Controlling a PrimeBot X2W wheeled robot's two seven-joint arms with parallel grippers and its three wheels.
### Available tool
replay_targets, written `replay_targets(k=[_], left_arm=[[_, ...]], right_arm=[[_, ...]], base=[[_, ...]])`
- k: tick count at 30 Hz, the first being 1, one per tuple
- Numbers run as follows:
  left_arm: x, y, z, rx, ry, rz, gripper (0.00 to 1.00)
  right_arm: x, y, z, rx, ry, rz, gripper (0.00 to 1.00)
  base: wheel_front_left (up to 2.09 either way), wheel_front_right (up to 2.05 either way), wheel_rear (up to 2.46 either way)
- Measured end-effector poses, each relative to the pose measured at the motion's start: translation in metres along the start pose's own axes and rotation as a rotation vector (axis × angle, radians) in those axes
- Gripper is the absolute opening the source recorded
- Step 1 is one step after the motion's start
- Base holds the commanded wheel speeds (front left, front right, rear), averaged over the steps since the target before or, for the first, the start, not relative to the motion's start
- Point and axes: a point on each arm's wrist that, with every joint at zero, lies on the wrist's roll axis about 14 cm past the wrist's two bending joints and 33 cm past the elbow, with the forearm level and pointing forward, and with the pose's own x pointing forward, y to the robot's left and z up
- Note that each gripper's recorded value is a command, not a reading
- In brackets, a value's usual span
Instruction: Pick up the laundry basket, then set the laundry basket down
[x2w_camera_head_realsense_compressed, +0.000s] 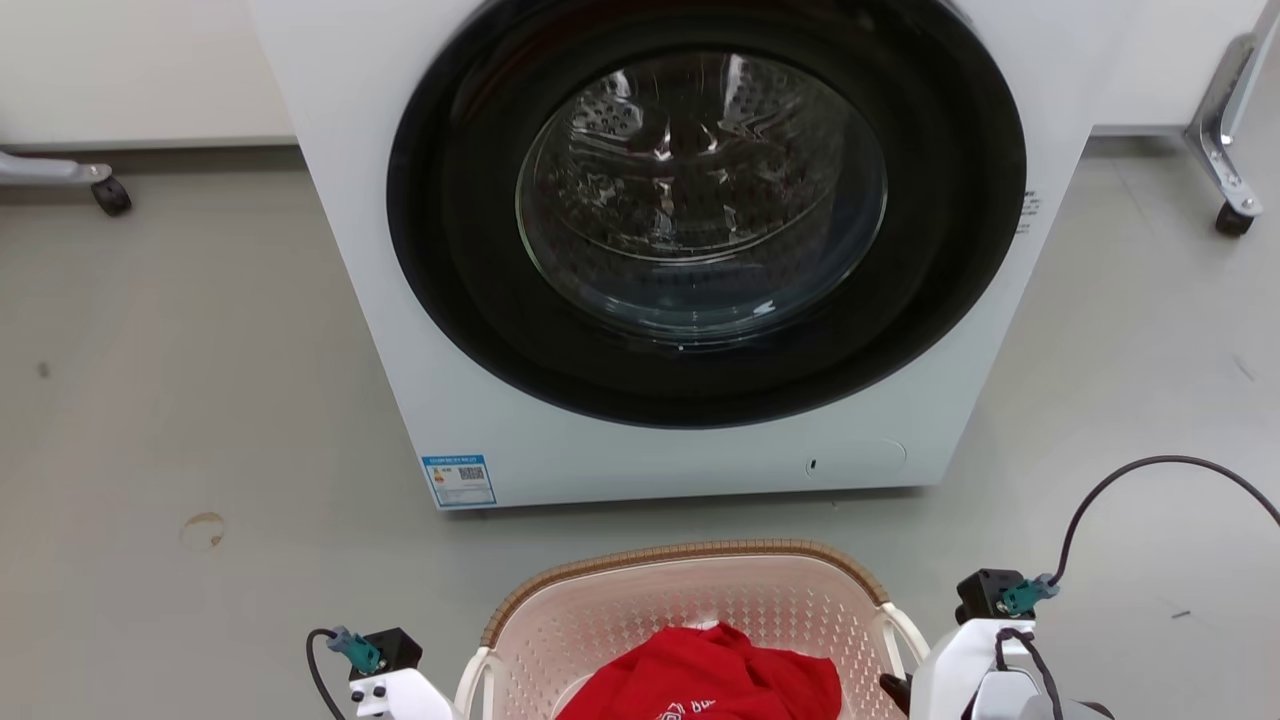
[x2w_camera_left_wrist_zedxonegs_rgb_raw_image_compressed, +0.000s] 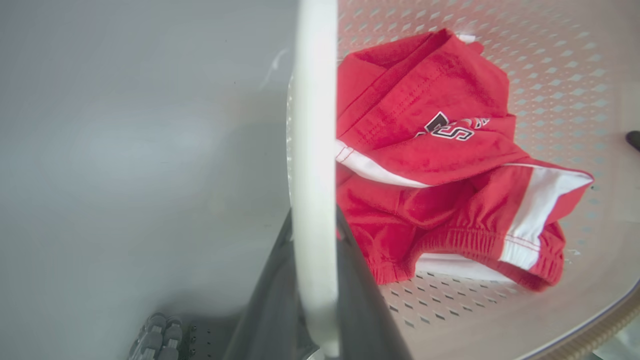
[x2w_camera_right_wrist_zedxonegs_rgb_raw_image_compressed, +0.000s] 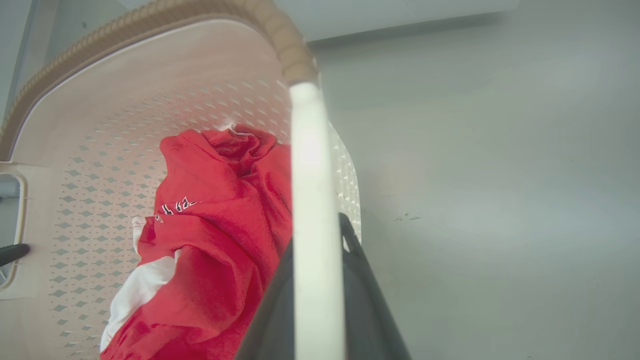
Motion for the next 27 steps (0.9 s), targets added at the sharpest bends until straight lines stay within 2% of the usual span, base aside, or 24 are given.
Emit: replay_targets(k=[10, 27], left_arm=[[-0.011, 0.0001, 0.0001, 0.009, -0.011, 0.005, 0.0], [-0.0073, 0.0018, -0.0026, -0.004, 0.007, 0.008, 0.0]], right_arm=[[-0.0053, 0.0086, -0.001, -0.046, 0.014, 0.004, 0.0], [-0.0033, 0.0058, -0.0064, -0.025, 0.034, 0.001, 0.0]], base=[[0.0, 0.0, 0.0], [0.0, 0.0, 0.0]])
